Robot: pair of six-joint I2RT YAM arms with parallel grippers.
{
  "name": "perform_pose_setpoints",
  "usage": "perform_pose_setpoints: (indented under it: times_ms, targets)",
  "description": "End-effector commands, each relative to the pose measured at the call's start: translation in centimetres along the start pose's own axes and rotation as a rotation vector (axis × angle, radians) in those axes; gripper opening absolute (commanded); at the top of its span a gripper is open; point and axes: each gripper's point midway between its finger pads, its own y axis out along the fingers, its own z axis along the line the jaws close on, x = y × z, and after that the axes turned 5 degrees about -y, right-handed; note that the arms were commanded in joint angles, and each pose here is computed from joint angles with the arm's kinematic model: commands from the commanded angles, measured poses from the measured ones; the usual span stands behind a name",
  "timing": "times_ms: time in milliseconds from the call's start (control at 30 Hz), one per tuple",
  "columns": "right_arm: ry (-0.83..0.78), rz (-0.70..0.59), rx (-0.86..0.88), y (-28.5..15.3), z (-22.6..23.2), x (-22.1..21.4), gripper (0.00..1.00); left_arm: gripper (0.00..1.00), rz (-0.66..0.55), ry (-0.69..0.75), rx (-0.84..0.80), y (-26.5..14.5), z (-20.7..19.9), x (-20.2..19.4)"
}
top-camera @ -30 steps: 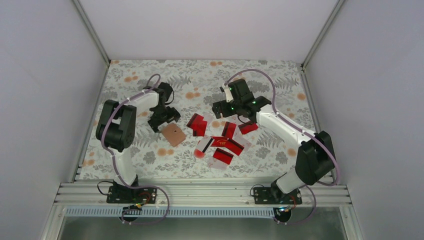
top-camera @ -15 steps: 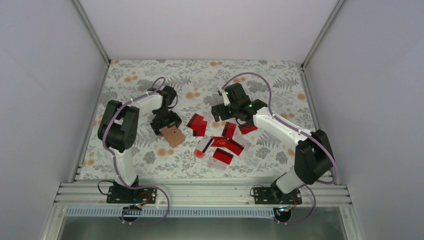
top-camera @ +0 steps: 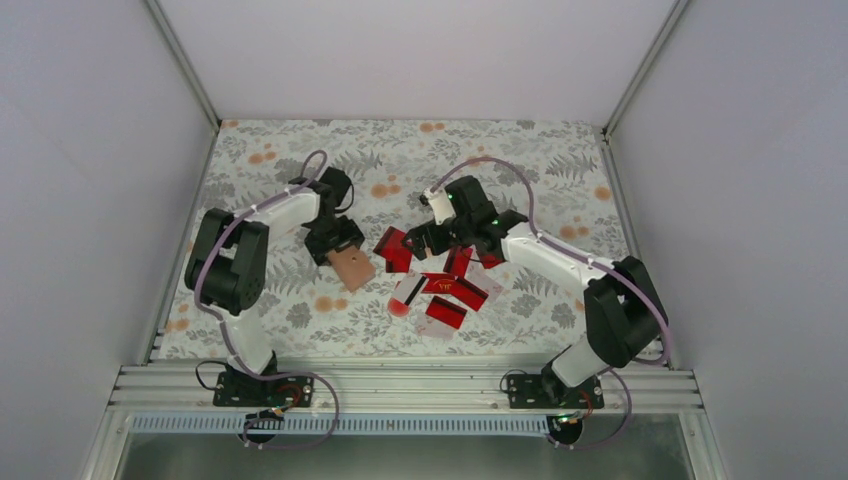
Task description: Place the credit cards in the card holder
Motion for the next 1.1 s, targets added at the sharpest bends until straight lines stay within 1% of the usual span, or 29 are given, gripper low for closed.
perform_pose_setpoints:
  times_ms: [0, 100, 233, 400, 467, 600, 700, 900, 1067]
  targets:
    - [-0.008, 0.003, 0.270, 0.9, 4.9, -0.1, 0.99, 0.80, -0.072, 0.078, -0.168, -3.9, -3.2, 0.2]
    - [0.003, 0.005, 0.312, 1.1, 5.6, -0.1, 0.98, 0.80, -0.133, 0.125, -0.220, -6.3, -4.2, 0.4]
    - [0.003, 0.003, 0.367, 1.0, 6.5, 0.2, 0.95, 0.80, -0.197, 0.190, -0.273, -9.2, -5.1, 0.2]
    - [-0.023, 0.008, 0.382, 1.6, 6.5, -0.1, 0.93, 0.79, -0.243, 0.242, -0.337, -11.3, -5.8, -0.1]
    - [-0.059, 0.013, 0.387, 1.9, 6.5, -0.4, 0.91, 0.77, -0.250, 0.274, -0.367, -12.0, -6.2, -0.4]
    - [-0.136, 0.003, 0.350, 2.1, 5.9, -0.4, 0.91, 0.76, -0.271, 0.340, -0.394, -13.5, -6.8, -0.6]
    - [-0.220, -0.022, 0.316, 1.6, 5.6, -0.1, 0.91, 0.75, -0.277, 0.432, -0.428, -15.0, -7.6, -1.1]
    - [-0.430, -0.154, 0.285, -1.0, 6.1, 1.1, 0.94, 0.75, -0.301, 0.642, -0.559, -19.4, -9.4, -3.1]
    - [-0.488, -0.203, 0.206, -2.2, 5.4, 2.8, 0.93, 0.75, -0.289, 0.757, -0.660, -22.2, -10.1, -5.1]
